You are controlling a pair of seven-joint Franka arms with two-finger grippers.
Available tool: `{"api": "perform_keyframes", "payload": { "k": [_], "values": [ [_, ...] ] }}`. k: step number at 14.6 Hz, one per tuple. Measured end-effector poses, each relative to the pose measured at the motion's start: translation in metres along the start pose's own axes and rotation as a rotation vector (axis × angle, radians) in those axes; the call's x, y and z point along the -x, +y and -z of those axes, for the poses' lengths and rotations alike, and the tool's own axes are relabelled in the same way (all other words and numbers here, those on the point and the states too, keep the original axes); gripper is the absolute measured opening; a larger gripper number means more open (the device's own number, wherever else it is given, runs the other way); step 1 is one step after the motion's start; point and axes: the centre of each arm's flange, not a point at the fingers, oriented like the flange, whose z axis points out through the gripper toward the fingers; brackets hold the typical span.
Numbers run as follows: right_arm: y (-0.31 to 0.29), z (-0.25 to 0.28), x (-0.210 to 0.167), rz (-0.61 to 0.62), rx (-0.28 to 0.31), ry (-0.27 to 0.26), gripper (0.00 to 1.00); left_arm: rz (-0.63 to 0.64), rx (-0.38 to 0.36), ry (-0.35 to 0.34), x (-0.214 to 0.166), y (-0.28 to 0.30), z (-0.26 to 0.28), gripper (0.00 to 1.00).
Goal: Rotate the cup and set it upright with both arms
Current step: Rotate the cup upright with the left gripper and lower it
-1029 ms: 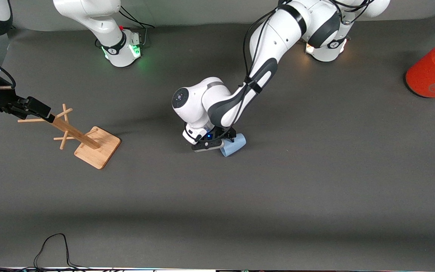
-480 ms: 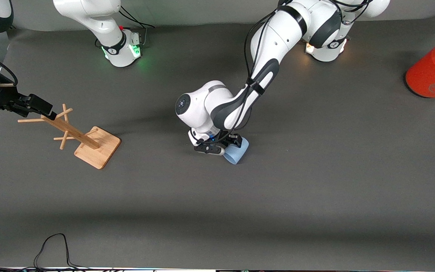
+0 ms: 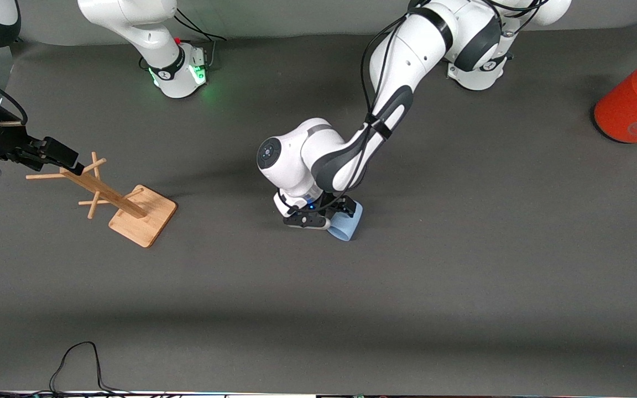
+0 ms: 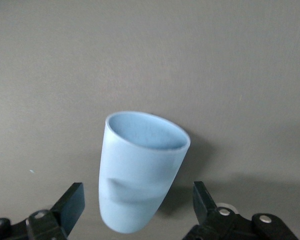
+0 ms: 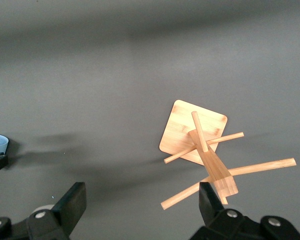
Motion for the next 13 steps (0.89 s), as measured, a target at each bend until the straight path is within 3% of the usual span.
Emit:
{"api": "perform_keyframes", "payload": {
  "k": [4,6,10,13],
  "values": [
    [0.000,0.000,0.001,0.001,0.000,-0.002,1.00,0.329,0.190,0.002,-0.051,-0.036,0.001,0.97],
    [0.000,-0.001,0.001,0.001,0.001,-0.006,1.00,0.413,0.228,-0.015,-0.067,-0.052,-0.009,0.97],
    [-0.001,-0.002,0.002,0.002,0.001,-0.015,1.00,0.417,0.176,-0.071,-0.064,-0.053,-0.042,0.95],
    [-0.004,-0.002,0.003,0.005,-0.004,-0.020,1.00,0.339,0.116,-0.123,-0.051,-0.046,-0.064,0.93]
  ]
}}
